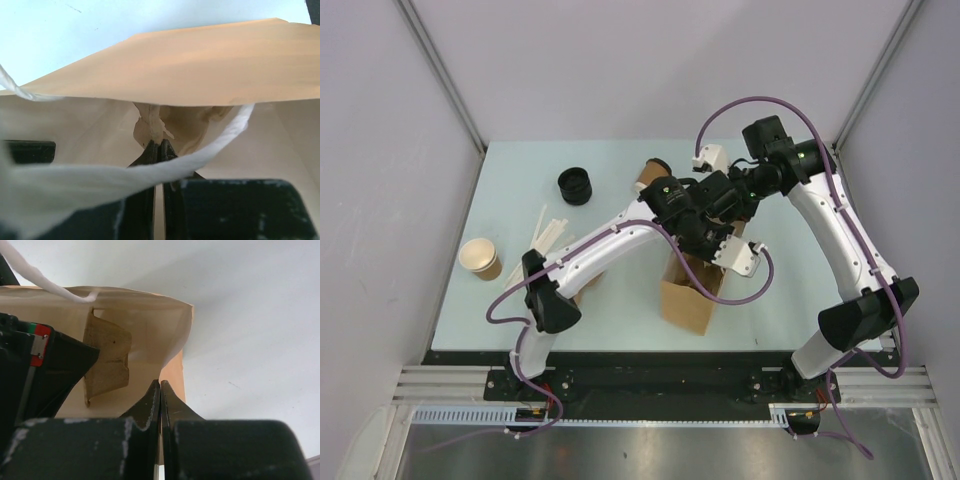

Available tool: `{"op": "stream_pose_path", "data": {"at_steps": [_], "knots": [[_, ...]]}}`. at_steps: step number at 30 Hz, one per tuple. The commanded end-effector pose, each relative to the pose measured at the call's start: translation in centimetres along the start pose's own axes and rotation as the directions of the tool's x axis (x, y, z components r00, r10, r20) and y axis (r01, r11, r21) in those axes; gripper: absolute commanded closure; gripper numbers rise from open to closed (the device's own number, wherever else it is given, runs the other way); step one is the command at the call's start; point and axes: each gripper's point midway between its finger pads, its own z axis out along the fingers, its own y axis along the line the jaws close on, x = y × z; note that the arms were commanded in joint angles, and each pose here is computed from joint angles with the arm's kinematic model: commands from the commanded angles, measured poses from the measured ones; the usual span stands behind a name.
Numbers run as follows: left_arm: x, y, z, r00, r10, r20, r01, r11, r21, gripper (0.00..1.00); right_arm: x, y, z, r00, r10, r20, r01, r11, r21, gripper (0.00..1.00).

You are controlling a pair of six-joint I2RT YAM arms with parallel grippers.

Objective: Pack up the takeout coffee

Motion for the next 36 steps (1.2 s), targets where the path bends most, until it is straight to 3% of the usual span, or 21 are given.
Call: {"op": "stream_pose_path", "data": {"at_steps": [1, 7, 13, 19, 20, 26, 36], "knots": [[0.9, -2.5, -1.5, 0.999, 0.016, -0.028, -0.013, 0.996, 0.084, 0.94, -0.4, -0.2, 0.3, 1.000, -0.016, 0.026, 0.016, 1.000, -0.016, 1.00], [1.7, -4.9, -1.1, 0.999, 0.004, -0.051, 0.004, 0.989, 0.150, 0.98, -0.5, -0.4, 0.5, 0.999, -0.019, 0.028, 0.019, 1.000, -0.017, 1.00], [2.2, -4.7, -0.3, 0.998, 0.001, -0.069, 0.010, 0.987, 0.160, 0.99, -0.7, -0.1, 0.5, 0.999, -0.024, 0.039, 0.025, 0.999, -0.028, 1.00], [2.2, -0.7, -0.1, 0.996, -0.058, -0.070, 0.061, 0.997, 0.038, 0.84, -0.7, 0.2, 0.6, 0.999, -0.024, 0.037, 0.025, 0.999, -0.040, 1.00], [1.8, 0.5, -0.2, 0.997, -0.058, -0.053, 0.058, 0.998, -0.012, 0.74, -0.7, 0.1, 0.5, 0.999, -0.023, 0.036, 0.024, 0.999, -0.039, 1.00], [0.8, 2.9, -2.4, 0.998, -0.066, 0.007, 0.066, 0.985, -0.161, 0.53, -0.6, 0.4, 0.5, 0.999, -0.025, 0.034, 0.026, 0.999, -0.047, 1.00], [0.8, 2.4, -2.1, 0.997, -0.069, 0.034, 0.074, 0.981, -0.179, 0.51, -0.8, 0.5, 0.1, 0.998, -0.034, 0.043, 0.036, 0.999, -0.041, 1.00]]}}
